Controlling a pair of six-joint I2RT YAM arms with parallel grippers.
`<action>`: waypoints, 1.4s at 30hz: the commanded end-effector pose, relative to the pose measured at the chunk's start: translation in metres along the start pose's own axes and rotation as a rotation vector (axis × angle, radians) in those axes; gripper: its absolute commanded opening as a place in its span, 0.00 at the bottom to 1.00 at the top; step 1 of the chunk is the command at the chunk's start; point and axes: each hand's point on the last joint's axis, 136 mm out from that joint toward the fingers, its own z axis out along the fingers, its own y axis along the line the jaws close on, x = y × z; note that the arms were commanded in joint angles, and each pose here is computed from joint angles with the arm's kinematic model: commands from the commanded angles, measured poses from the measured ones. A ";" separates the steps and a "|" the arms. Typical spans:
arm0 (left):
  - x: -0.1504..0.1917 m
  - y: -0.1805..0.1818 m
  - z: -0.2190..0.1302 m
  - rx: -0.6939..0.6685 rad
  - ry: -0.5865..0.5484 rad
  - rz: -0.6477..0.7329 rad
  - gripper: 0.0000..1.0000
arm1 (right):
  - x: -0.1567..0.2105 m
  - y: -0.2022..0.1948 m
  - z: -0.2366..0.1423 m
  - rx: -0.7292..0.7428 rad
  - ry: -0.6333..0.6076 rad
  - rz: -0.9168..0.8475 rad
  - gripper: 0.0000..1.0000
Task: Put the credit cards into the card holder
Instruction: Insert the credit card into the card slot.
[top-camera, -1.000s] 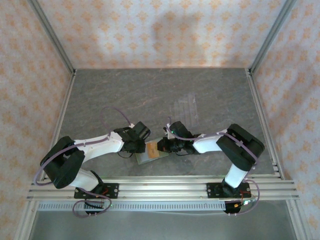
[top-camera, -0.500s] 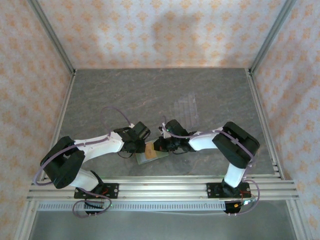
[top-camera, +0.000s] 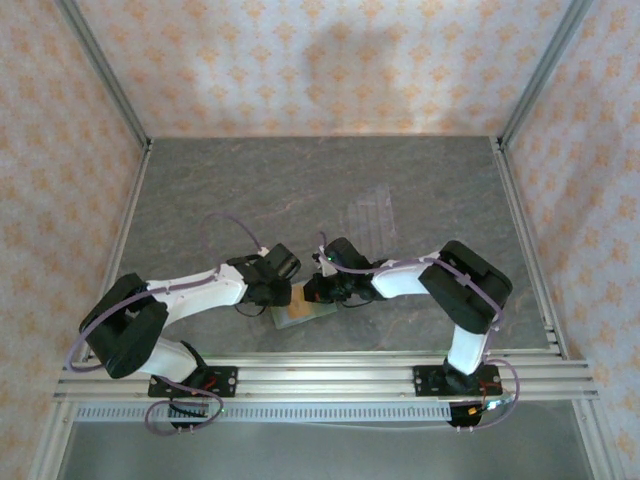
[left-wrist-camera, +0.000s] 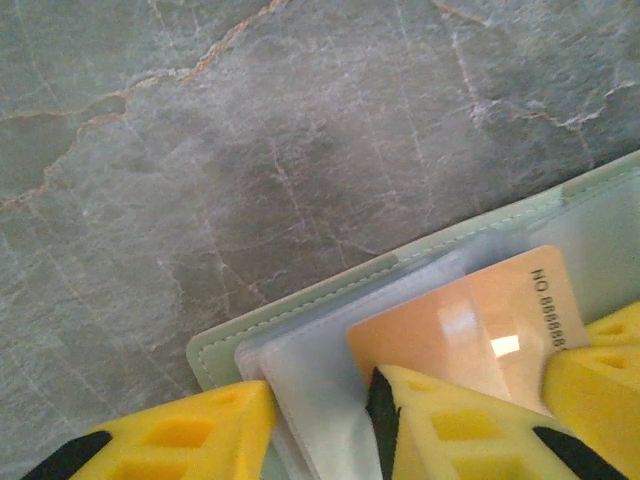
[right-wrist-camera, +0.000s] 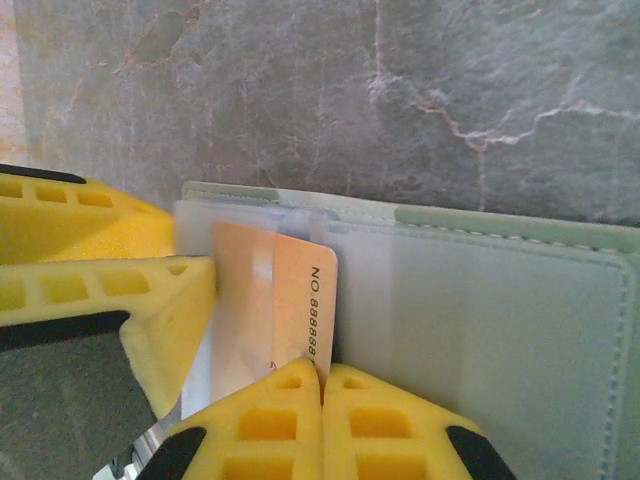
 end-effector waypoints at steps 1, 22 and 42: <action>0.006 0.014 -0.018 -0.036 0.009 -0.001 0.37 | 0.015 -0.013 0.007 0.064 0.043 0.007 0.00; 0.033 0.030 0.019 -0.064 0.078 -0.039 0.00 | 0.013 -0.006 0.006 0.093 0.064 -0.011 0.00; 0.039 0.029 0.027 -0.091 0.058 -0.037 0.00 | -0.010 0.021 0.003 0.032 -0.157 0.165 0.02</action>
